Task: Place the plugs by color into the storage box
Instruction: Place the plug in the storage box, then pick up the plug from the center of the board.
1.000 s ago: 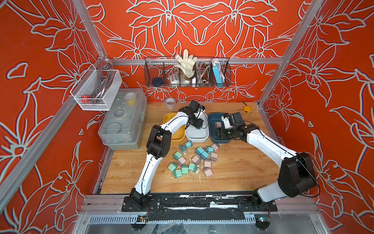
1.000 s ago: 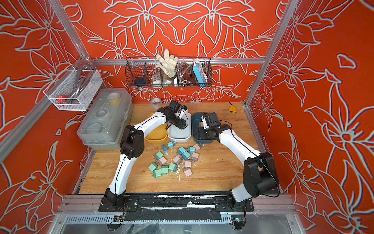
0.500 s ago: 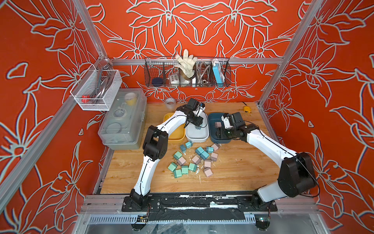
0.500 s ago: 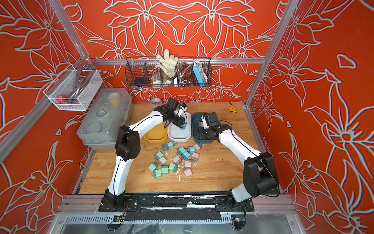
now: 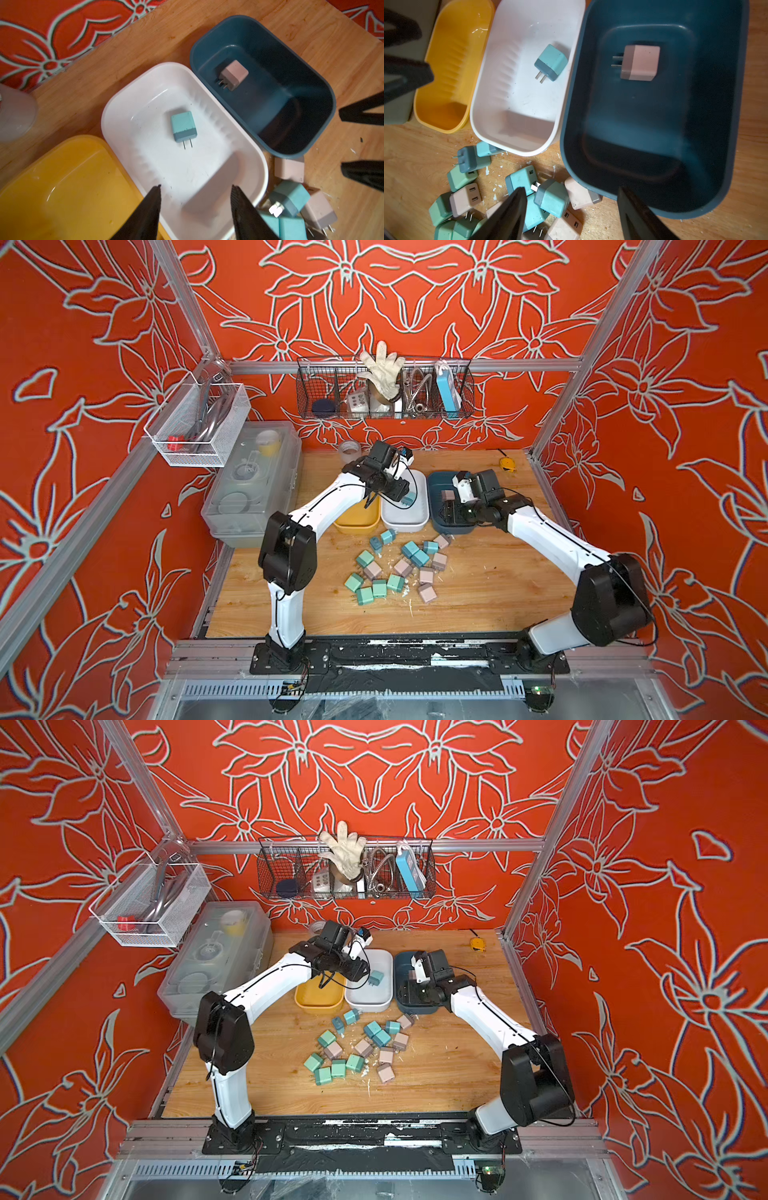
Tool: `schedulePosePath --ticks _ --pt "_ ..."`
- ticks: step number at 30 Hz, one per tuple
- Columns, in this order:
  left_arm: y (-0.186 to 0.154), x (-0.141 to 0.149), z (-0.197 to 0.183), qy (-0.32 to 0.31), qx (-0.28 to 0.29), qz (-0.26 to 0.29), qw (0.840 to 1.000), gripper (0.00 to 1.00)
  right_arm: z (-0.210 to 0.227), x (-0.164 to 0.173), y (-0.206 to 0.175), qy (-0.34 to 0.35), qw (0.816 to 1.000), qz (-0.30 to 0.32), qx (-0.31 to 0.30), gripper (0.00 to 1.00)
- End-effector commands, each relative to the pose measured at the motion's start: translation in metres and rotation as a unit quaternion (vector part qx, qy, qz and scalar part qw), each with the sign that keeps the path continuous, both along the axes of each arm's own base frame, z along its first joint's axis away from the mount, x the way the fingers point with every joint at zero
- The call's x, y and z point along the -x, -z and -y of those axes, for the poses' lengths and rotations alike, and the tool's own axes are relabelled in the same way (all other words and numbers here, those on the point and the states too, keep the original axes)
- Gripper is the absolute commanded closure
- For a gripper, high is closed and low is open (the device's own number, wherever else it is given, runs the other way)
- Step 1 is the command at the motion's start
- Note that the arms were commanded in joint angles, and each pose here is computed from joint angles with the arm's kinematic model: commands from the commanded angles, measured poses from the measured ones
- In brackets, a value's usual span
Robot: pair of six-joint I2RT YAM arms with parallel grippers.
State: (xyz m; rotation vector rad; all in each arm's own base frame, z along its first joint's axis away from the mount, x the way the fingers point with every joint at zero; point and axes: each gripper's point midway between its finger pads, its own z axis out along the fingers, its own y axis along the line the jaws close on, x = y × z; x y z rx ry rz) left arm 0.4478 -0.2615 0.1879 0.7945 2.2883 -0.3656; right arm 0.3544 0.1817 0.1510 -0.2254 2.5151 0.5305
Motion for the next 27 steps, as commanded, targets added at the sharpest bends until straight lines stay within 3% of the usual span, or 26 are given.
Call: schedulePosePath --ticks 1,10,18,27 --pt "-0.007 0.023 -0.009 0.005 0.000 0.002 1.000 0.45 -0.011 0.007 -0.011 -0.012 0.999 0.003 -0.041 0.26" --pt "0.029 0.108 -0.025 0.055 0.004 -0.058 0.997 0.45 -0.017 0.014 -0.024 -0.022 0.998 0.016 -0.057 0.27" --pt "0.057 0.172 -0.028 0.090 0.000 -0.098 0.991 0.45 -0.029 0.014 -0.023 -0.036 0.997 -0.016 -0.065 0.28" --pt "0.065 0.217 -0.022 0.185 -0.005 -0.098 0.978 0.45 -0.028 0.025 -0.029 -0.026 0.999 -0.009 -0.047 0.28"
